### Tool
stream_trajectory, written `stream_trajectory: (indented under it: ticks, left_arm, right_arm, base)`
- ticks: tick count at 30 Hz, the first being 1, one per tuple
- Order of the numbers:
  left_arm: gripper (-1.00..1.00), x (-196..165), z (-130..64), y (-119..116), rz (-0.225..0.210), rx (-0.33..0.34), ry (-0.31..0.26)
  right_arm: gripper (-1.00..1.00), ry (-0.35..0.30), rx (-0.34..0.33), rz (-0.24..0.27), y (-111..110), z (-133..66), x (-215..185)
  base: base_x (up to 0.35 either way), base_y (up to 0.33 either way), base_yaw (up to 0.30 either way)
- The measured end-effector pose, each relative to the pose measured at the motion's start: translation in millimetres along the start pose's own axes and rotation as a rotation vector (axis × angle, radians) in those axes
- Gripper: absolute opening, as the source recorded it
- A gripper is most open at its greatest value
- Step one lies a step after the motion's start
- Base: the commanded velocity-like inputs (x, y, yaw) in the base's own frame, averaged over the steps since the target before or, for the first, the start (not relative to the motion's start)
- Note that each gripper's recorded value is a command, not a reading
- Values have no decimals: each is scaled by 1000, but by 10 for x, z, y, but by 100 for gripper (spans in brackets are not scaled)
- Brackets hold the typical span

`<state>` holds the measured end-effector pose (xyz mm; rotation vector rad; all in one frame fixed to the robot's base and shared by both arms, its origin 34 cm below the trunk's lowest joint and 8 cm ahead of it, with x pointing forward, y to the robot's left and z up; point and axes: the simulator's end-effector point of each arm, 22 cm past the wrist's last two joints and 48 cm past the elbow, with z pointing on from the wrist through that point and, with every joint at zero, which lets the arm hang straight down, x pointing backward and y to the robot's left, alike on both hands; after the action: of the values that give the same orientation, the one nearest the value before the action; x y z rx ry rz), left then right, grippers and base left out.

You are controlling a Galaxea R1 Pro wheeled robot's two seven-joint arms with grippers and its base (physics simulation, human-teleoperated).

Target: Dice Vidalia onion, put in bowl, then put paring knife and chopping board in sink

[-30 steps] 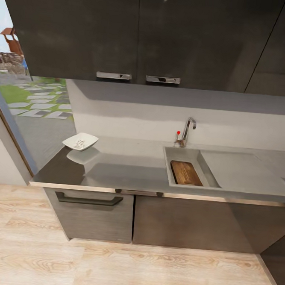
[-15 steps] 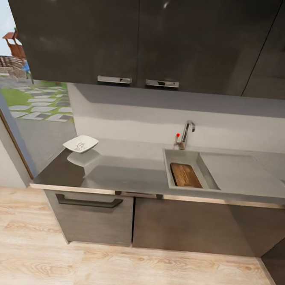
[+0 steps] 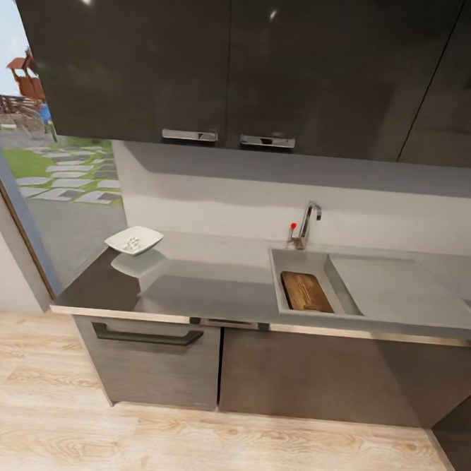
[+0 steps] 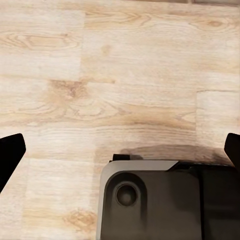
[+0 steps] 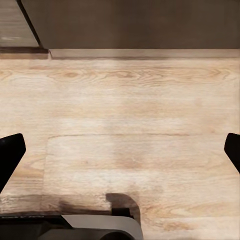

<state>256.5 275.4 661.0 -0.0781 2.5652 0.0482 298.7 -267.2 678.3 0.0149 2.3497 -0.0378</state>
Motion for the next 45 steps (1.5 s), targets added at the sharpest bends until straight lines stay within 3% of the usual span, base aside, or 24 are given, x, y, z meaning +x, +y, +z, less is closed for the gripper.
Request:
stream_trajectory:
  ticks: [10, 17, 26, 33, 36, 38, 39, 45]
  left_arm:
    - [100, 7, -2, -8, 0, 1, 1]
    - [100, 9, -2, -10, 0, 2, 2]
    - [100, 14, -3, -11, -1, 2, 3]
    - [100, 10, -2, -13, 0, 2, 2]
    - [100, 9, -2, -14, 0, 3, 2]
    - [100, 14, -3, -14, 0, 2, 3]
    - [100, 17, -4, -15, -1, 2, 4]
    - [100, 56, -13, -10, -1, 1, 12]
  right_arm:
    - [100, 1, -4, 0, 22, -1, 3]
    - [100, 3, -28, 23, 258, -9, 7]
    - [100, 0, -20, 33, 247, 4, -13]
    - [100, -4, -132, -79, 481, -22, 0]
    - [100, -4, -148, -87, 545, -30, 5]
    - [100, -6, -183, -62, 860, -59, -8]
    - [100, -6, -184, -52, 909, -63, -13]
    - [100, -12, -220, -85, 985, -77, -17]
  base:
    - [0, 0, 0]
    - [0, 0, 0]
    - [0, 0, 0]
    - [0, 0, 0]
    - [0, 0, 0]
    - [0, 0, 0]
    - [0, 0, 0]
    - [0, 0, 0]
